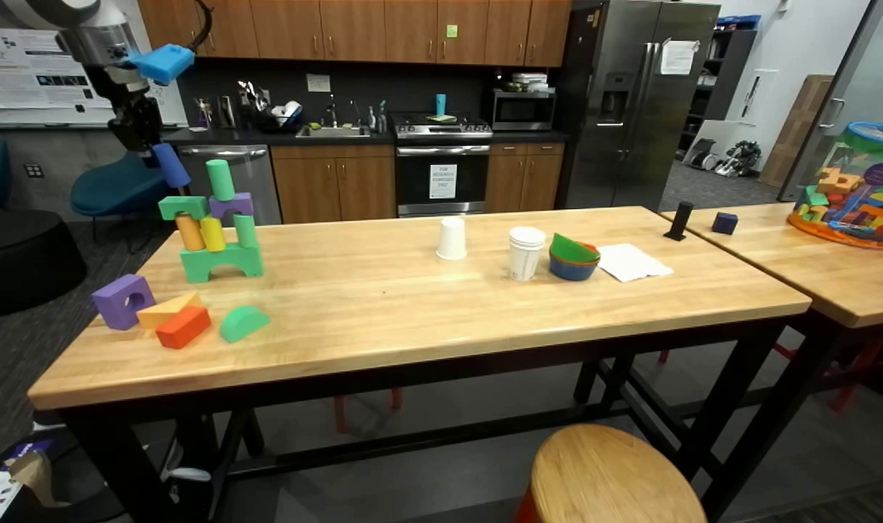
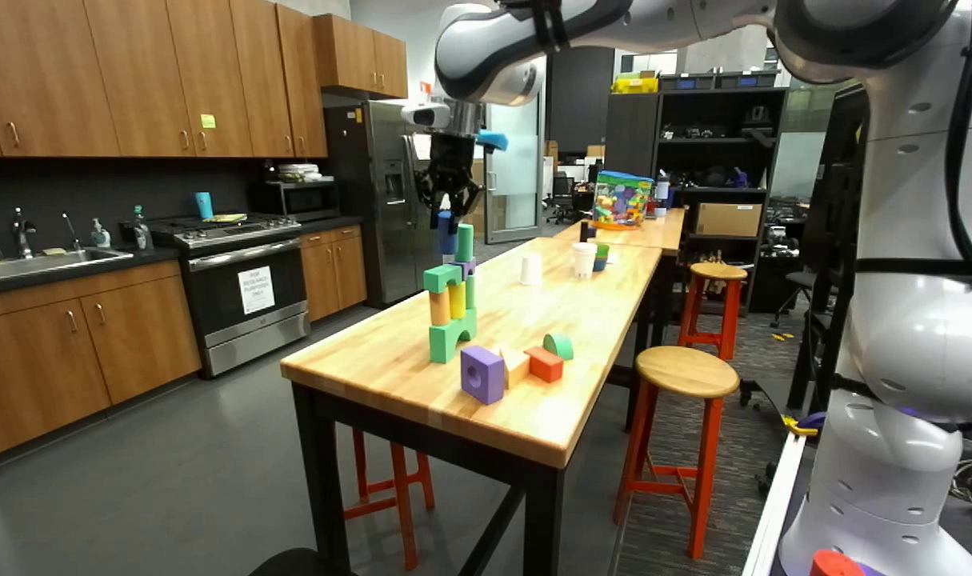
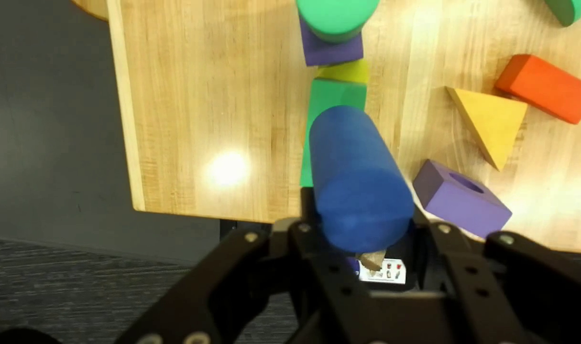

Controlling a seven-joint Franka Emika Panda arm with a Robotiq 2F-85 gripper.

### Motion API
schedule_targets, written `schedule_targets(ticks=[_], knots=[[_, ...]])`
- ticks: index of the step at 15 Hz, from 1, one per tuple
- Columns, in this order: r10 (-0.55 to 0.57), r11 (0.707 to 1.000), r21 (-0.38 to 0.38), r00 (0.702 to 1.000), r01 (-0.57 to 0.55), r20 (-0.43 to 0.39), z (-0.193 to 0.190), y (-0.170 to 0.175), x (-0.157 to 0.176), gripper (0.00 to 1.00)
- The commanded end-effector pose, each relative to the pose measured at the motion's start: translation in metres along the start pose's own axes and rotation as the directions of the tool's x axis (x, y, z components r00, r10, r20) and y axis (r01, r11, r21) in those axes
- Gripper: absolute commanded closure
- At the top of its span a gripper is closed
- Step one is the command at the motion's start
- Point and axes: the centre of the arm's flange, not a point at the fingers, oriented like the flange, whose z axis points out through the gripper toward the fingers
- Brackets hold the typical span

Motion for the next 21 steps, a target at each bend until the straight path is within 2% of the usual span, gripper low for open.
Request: schedule_targets(ticks=[1,4,7,9,13,21], knots=[[-0.072,0.997,0.032,0.997,0.072,0.002,-0.005,-0.013,-0.027,0.86],[-0.123,0.990,0.066,0.992,0.123,-0.005,-0.011,-0.020,-0.032,0.86],[-0.226,0.966,0.116,0.973,0.229,-0.042,-0.029,-0.031,-0.004,0.86],[-0.256,0.957,0.127,0.966,0.259,-0.045,-0.038,-0.032,0.010,0.86],[-0.274,0.955,0.107,0.960,0.278,-0.051,-0.046,-0.028,0.023,0.86],[-0.256,0.964,0.069,0.966,0.258,-0.036,-0.044,-0.024,0.018,0.86]])
